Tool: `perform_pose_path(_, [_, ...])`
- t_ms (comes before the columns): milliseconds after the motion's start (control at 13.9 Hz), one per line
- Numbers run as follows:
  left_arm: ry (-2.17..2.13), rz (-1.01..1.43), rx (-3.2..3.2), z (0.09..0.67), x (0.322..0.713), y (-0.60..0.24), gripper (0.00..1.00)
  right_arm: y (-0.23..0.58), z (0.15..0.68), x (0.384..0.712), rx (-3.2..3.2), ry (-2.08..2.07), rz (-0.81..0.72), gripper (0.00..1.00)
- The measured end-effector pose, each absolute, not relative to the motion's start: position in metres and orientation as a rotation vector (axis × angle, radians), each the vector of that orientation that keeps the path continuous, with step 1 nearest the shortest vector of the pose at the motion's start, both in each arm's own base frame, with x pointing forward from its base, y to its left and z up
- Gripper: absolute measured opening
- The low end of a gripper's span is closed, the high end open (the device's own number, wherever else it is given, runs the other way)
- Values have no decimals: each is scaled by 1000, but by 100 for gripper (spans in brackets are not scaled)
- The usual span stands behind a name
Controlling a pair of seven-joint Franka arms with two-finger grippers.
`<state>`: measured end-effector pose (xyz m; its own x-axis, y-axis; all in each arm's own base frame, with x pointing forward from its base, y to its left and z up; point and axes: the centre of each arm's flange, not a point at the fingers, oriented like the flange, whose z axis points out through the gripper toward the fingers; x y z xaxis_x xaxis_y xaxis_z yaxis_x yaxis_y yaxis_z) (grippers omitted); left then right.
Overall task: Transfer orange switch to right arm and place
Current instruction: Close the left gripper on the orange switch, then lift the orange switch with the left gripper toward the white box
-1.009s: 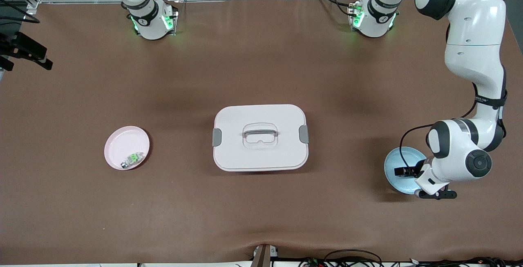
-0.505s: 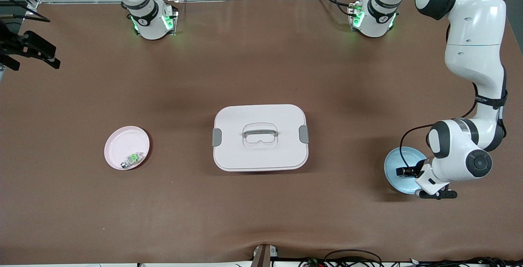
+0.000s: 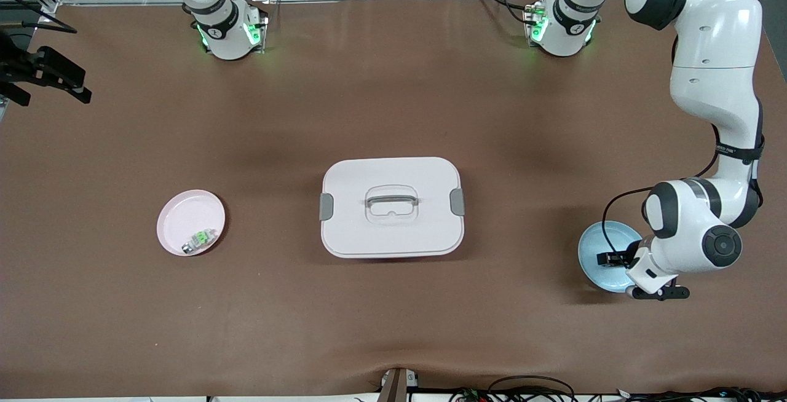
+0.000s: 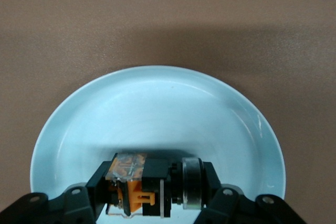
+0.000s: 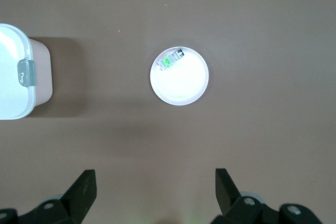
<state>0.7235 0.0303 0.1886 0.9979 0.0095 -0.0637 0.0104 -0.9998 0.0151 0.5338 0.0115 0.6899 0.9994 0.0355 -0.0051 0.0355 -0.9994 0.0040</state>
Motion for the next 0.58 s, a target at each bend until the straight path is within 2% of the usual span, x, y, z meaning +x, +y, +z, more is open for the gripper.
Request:
perform_pose_path(288, [100, -157, 3122, 221, 721, 33, 72, -8, 686, 528, 3136, -2, -86, 100])
perform_pose_path(577, [348, -232, 3083, 287, 712, 36, 72, -11, 686, 528, 3136, -11, -90, 100])
